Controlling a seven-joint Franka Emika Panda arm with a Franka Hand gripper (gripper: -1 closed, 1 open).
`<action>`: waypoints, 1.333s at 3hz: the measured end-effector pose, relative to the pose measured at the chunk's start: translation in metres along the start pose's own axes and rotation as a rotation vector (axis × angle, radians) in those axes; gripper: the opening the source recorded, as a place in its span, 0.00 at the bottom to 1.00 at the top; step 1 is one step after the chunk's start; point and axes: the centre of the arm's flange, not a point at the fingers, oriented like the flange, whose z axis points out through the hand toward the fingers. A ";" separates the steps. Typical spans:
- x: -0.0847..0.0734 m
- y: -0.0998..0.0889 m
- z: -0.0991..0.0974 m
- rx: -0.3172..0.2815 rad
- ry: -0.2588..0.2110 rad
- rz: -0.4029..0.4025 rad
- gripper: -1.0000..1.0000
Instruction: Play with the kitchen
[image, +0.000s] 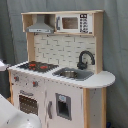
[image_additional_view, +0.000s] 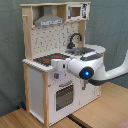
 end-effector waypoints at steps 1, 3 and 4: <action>0.017 -0.003 -0.010 -0.102 0.034 0.002 1.00; 0.036 -0.018 -0.009 -0.224 0.086 0.027 1.00; 0.043 -0.031 -0.003 -0.267 0.112 0.027 1.00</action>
